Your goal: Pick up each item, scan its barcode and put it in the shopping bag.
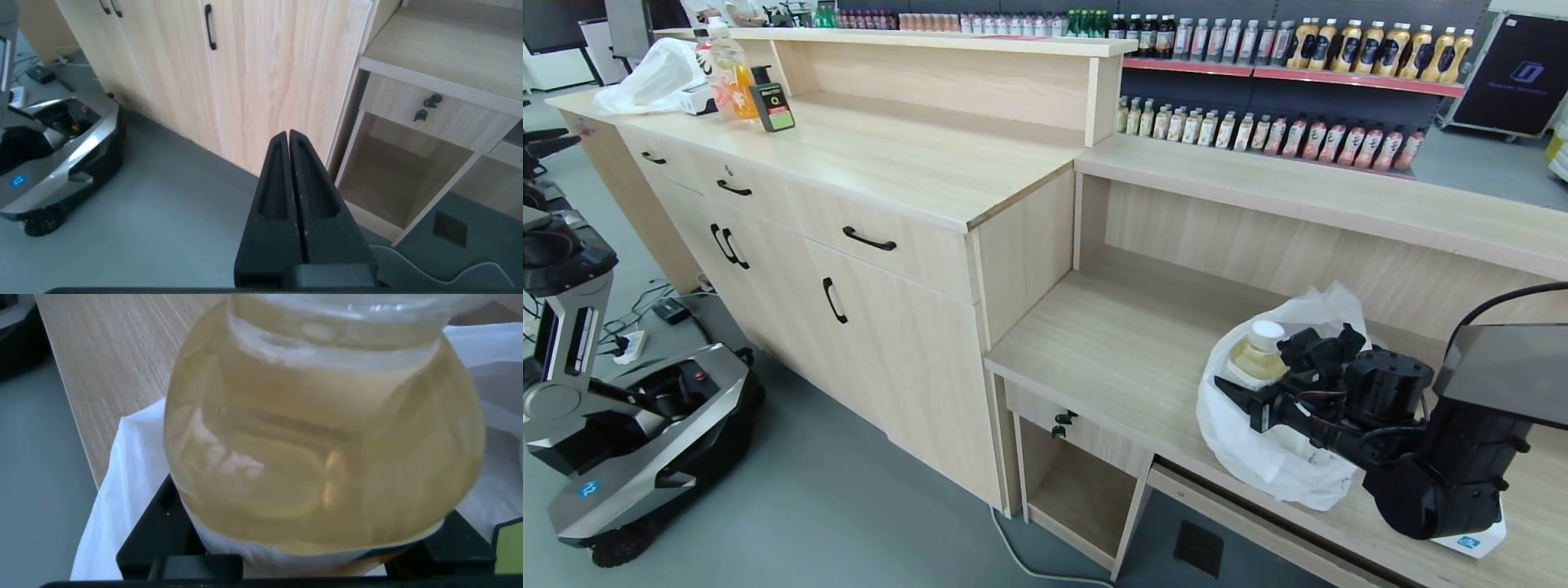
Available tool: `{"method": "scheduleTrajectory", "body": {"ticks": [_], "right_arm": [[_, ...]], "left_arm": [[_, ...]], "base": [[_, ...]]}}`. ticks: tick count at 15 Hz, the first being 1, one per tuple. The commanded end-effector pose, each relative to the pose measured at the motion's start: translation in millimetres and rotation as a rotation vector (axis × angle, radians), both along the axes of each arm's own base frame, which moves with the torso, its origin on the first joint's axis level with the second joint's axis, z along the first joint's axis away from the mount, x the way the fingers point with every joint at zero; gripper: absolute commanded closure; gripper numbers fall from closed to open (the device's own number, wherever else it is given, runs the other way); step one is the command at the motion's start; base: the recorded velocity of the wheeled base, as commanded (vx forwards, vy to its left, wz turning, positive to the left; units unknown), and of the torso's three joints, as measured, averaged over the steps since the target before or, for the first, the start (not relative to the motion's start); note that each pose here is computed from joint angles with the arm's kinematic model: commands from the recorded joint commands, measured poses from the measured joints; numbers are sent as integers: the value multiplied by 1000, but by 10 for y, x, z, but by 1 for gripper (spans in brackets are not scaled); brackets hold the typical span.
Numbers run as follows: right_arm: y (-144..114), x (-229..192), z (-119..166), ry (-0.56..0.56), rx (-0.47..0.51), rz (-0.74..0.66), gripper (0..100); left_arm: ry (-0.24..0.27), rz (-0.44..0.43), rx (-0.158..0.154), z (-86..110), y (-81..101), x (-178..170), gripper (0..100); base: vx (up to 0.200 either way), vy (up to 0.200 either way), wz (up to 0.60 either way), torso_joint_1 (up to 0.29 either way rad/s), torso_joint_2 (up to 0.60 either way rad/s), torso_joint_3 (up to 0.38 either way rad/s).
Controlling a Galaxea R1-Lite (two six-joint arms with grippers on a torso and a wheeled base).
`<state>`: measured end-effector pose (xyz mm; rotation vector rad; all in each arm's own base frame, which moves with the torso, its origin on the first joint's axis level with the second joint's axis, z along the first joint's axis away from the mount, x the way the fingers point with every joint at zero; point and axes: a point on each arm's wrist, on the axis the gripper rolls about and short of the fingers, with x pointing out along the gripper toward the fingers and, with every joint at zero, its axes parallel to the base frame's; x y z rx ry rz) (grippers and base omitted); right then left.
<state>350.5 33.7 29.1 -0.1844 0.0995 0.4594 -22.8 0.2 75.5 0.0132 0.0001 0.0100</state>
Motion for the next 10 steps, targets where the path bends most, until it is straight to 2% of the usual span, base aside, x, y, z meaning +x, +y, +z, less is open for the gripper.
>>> {"method": "scheduleTrajectory", "body": {"ticks": [1,6,7,10], "right_arm": [[3,-7,-83,26,-5,0,100],[18,-19,-124,30,-29,7,100],[23,-20,-114,27,-29,9,0],[41,-4,100,-41,-22,12,0]], "left_arm": [[0,1,1,0,0,0,100],[0,1,-1,0,0,0,100],[0,1,-1,0,0,0,100],[0,1,1,0,0,0,100]], "base": [[0,0,0,0,0,0],[0,0,0,0,0,0],[0,0,0,0,0,0],[0,0,0,0,0,0]]}}
